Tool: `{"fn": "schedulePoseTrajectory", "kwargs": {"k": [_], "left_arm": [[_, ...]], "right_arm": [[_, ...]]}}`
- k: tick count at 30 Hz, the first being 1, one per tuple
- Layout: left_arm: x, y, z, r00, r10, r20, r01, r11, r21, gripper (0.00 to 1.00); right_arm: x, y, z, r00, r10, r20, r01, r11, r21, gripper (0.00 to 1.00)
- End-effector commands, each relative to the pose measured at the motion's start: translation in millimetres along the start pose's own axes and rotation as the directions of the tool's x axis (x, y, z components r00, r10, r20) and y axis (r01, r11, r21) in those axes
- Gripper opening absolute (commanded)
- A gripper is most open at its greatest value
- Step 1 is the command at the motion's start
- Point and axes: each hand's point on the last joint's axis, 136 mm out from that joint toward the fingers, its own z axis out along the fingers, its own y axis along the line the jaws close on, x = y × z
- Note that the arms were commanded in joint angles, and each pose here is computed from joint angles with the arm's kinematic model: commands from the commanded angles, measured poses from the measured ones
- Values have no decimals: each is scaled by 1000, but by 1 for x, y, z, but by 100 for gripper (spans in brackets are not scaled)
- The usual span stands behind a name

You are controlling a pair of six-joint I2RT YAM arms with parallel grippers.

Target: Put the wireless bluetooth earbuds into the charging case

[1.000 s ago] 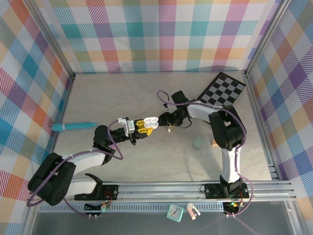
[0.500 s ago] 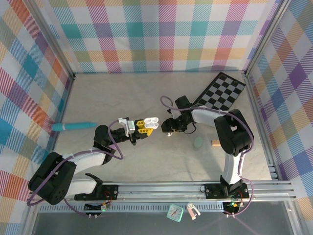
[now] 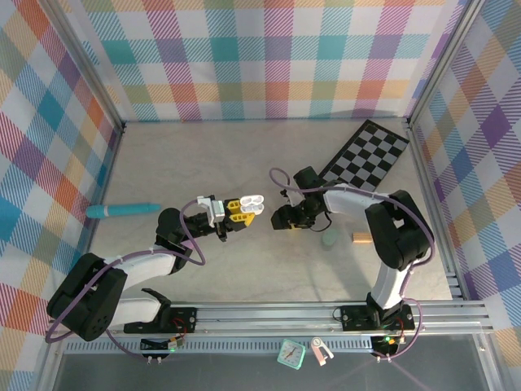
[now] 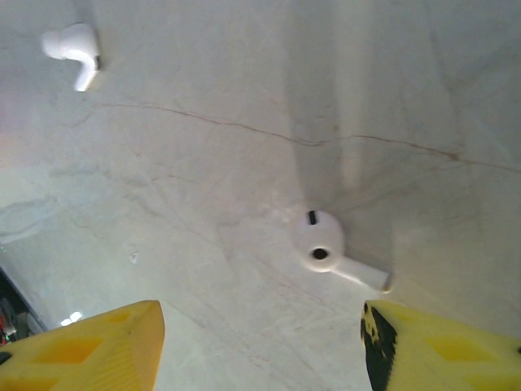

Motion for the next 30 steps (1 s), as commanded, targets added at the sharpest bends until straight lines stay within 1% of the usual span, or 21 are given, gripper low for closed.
{"fn": "schedulePoseTrajectory", "kwargs": {"k": [1,5,8,17,30], "left_arm": [[-13,2,0,997,63,37,-63,998,-1,17],[-13,3,-1,997,73,38,-73,997,-8,17],[-12,3,-1,997,72,35,-72,997,-11,17],[-10,2,-2,997,73,30,-72,997,-10,17],[-10,1,-2,997,75,31,-75,997,-5,17]], "right_arm": [[-3,10,-14,999,-19,41,19,1000,1,65],[-16,3,-18,998,-20,63,15,998,69,63],[-23,-1,-11,999,-4,41,0,996,87,62],[-26,8,9,1000,-1,-10,1,1000,18,62],[-11,28,8,999,-44,-23,42,998,-47,62]]}}
